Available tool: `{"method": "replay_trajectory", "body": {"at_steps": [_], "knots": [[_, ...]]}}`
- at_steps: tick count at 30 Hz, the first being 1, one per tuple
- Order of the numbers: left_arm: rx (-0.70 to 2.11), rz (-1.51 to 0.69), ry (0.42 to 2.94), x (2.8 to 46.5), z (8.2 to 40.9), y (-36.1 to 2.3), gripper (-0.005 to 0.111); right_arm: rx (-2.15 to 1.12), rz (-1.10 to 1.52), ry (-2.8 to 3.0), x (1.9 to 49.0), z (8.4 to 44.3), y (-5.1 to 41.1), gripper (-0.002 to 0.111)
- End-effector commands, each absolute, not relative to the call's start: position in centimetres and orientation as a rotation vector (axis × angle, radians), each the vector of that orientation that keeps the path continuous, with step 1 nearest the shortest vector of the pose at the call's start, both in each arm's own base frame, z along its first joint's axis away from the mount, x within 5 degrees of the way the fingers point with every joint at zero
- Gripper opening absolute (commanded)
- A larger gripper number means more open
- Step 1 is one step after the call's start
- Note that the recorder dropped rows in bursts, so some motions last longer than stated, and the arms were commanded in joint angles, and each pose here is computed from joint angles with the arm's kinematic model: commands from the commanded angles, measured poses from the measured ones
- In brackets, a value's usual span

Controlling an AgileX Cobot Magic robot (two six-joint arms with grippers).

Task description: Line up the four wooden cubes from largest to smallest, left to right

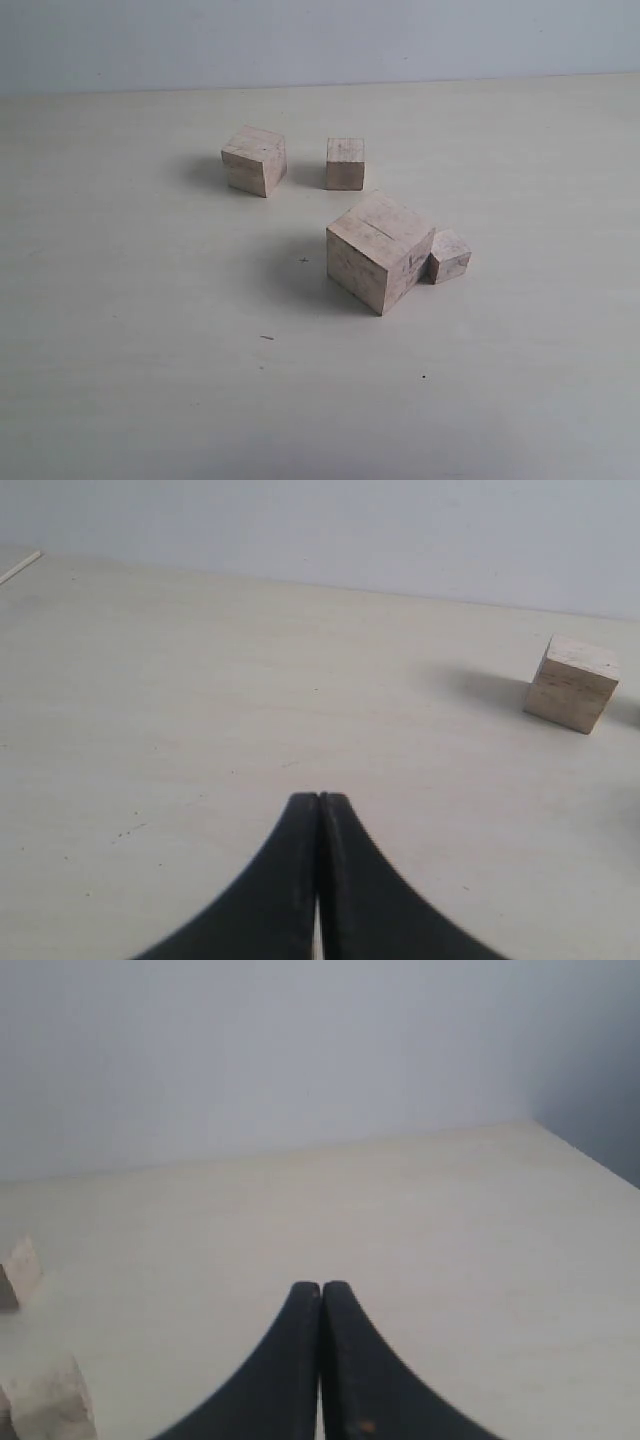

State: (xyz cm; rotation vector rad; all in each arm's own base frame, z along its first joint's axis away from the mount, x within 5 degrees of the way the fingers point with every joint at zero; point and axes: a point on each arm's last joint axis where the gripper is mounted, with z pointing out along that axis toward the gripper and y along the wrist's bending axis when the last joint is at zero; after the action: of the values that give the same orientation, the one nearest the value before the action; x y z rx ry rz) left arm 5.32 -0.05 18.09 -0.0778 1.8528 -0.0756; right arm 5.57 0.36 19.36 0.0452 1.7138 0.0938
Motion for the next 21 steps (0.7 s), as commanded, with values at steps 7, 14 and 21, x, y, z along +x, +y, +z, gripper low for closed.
{"method": "replay_trajectory", "body": {"at_steps": [7,14,21], "knots": [[-0.076,-0.088,1.839,5.3,18.1,-0.1,0.000,0.155,0.169,1.528,5.6,20.9,0.1,0.000],[-0.076,-0.088,1.839,5.3,18.1,-0.1,0.000,0.285,0.225,1.258,5.2,23.1,-0.8,0.000],[-0.076,-0.088,1.839,5.3,18.1,-0.1,0.000,0.255,0.311,1.203,3.7,29.3,-0.2,0.000]]}}
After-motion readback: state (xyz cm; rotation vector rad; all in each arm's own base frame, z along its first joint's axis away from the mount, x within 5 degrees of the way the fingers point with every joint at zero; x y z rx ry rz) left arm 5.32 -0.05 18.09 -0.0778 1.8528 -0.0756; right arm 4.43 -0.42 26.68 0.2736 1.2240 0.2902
